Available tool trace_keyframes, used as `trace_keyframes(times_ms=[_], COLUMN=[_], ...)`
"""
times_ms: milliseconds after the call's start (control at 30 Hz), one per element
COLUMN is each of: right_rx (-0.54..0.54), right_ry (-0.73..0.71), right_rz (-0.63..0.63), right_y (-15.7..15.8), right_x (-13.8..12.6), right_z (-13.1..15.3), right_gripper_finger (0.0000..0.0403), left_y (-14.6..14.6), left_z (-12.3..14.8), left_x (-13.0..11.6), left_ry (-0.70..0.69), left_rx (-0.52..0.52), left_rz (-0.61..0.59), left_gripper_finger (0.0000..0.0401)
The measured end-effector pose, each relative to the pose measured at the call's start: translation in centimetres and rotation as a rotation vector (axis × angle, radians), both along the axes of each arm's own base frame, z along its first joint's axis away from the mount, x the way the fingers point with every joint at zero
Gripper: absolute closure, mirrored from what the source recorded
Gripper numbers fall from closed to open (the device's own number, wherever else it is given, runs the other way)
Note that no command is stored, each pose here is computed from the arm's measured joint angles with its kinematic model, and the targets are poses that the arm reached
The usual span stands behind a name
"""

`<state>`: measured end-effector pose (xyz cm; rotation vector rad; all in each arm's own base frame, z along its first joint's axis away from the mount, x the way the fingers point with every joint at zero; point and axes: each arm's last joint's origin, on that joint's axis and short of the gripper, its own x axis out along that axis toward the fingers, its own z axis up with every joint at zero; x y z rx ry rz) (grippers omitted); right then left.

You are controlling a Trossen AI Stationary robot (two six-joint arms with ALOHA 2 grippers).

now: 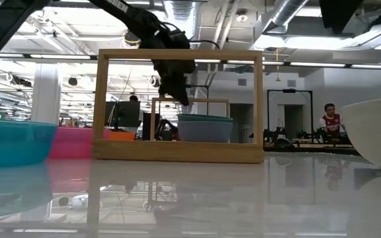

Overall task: Place and stack bowls onto a shelf
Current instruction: Stack the right green bowl on the blue bowl on the shelf, then stack the white bowl on the green bowl on the shelf

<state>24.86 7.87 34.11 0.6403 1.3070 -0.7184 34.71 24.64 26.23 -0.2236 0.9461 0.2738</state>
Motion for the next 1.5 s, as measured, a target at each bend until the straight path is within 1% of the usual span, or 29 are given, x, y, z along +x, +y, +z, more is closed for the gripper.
trace_keyframes(times_ms=[133, 467, 533, 633, 767, 933, 1067, 1167, 1267, 1333, 1400, 1500], right_rx=[0.003, 0.004, 0.004, 0.004, -0.002, -0.013, -0.019, -0.023, -0.032, -0.025, -0.004, 0.046], right_ry=[-0.009, -0.011, -0.011, -0.010, -0.010, -0.013, -0.012, 0.001, 0.027, 0.040, 0.079, 0.146], right_rz=[0.000, 0.000, 0.000, 0.000, 0.002, 0.001, -0.001, -0.010, 0.002, 0.046, 0.071, 0.110], right_y=[0.0, 0.0, 0.0, 0.0, 0.0, 0.0, -0.1, -0.4, -0.6, -0.6, -0.7, -0.7], right_x=[0.1, 0.1, 0.1, 0.1, 0.1, 0.1, 0.1, 0.0, -0.2, -0.1, -0.4, -1.2], right_z=[0.0, 0.0, 0.0, 0.0, 0.0, 0.0, 0.0, 0.0, 0.0, -0.4, -1.2, -3.4], right_gripper_finger=[0.0235, 0.0235, 0.0235, 0.0235, 0.0235, 0.0235, 0.0235, 0.0235, 0.0235, 0.0233, 0.0228, 0.0215], left_y=[0.4, 1.3, 1.1, 0.8, 0.4, -0.5, -1.2, -1.8, -2.7, -3.5, -4.3, -5.7], left_z=[-0.3, -1.7, -1.8, -1.9, -1.7, -1.2, -0.6, 0.9, 4.0, 6.9, 10.4, 16.2], left_x=[0.4, 0.1, 0.2, 0.5, 0.6, 1.2, 1.6, 1.7, 1.7, 1.4, 0.8, -1.1], left_ry=[-0.012, 0.077, 0.094, 0.119, 0.121, 0.127, 0.142, 0.157, 0.106, 0.040, -0.056, -0.234], left_rx=[0.021, 0.065, 0.068, 0.101, 0.082, 0.076, 0.099, 0.069, 0.001, -0.030, -0.035, -0.024], left_rz=[0.022, 0.087, 0.094, 0.112, 0.112, 0.090, 0.073, 0.062, 0.023, -0.012, -0.035, -0.071], left_gripper_finger=[0.0401, 0.0401, 0.0401, 0.0401, 0.0401, 0.0401, 0.0401, 0.0401, 0.0401, 0.0401, 0.0401, 0.0401])
